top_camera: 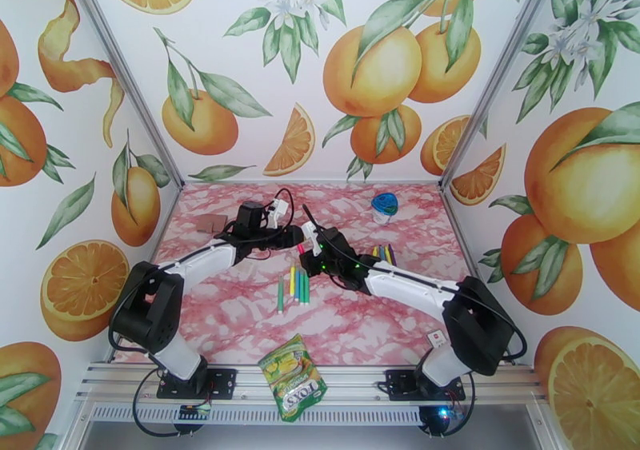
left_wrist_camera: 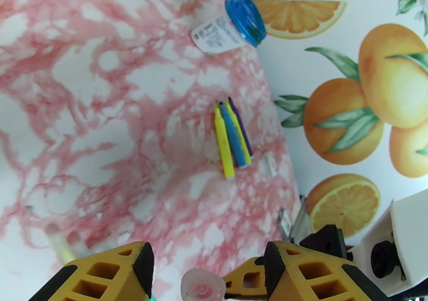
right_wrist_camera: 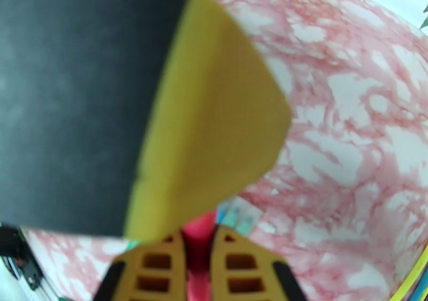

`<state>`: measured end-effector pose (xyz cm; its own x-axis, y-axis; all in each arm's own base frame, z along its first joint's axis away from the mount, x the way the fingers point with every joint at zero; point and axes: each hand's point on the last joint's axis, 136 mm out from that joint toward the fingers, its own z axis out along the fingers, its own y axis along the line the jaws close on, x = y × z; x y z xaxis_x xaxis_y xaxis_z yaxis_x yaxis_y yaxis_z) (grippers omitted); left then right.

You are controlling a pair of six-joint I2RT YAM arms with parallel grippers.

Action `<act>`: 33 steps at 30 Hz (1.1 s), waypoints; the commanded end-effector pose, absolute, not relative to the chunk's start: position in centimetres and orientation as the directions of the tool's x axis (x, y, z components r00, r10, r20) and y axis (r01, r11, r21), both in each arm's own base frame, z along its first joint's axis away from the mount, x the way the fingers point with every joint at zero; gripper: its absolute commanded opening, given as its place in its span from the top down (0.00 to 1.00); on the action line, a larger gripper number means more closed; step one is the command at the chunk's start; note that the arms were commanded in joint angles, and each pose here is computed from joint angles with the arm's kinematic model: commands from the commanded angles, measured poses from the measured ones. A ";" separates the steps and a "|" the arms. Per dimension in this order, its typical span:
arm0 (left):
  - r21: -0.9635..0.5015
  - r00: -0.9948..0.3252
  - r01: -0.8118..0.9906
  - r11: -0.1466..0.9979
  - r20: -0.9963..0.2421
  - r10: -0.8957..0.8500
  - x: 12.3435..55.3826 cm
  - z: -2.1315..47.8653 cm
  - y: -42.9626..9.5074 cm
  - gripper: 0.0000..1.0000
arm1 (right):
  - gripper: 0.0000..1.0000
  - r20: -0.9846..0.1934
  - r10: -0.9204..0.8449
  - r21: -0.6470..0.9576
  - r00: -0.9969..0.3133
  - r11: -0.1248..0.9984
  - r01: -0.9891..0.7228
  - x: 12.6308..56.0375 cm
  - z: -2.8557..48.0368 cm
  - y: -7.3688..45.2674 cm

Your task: Open the pen caps

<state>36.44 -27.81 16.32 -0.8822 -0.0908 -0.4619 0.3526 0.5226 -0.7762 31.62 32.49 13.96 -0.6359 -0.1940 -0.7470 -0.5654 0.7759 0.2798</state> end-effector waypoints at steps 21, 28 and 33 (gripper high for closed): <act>-0.787 -0.863 0.415 0.456 -0.500 -0.078 36.8 18.6 -29.5 0.71 | 0.89 -0.798 -0.154 0.276 -0.582 0.766 -0.581 31.7 16.0 32.3; -0.791 -0.863 0.417 0.447 -0.500 -0.079 36.9 18.9 -29.7 0.85 | 0.87 -0.802 -0.144 0.283 -0.580 0.763 -0.581 31.7 16.2 32.3; -0.790 -0.861 0.422 0.445 -0.502 -0.076 36.9 19.1 -29.8 0.91 | 0.72 -0.793 -0.154 0.291 -0.589 0.754 -0.588 31.5 15.7 32.5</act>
<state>36.37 -28.90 17.10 -0.8851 -0.0795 -0.4586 0.3684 0.4826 -0.7946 31.48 32.35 14.90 -0.6116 -0.1687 -0.7730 -0.5738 0.7672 0.2866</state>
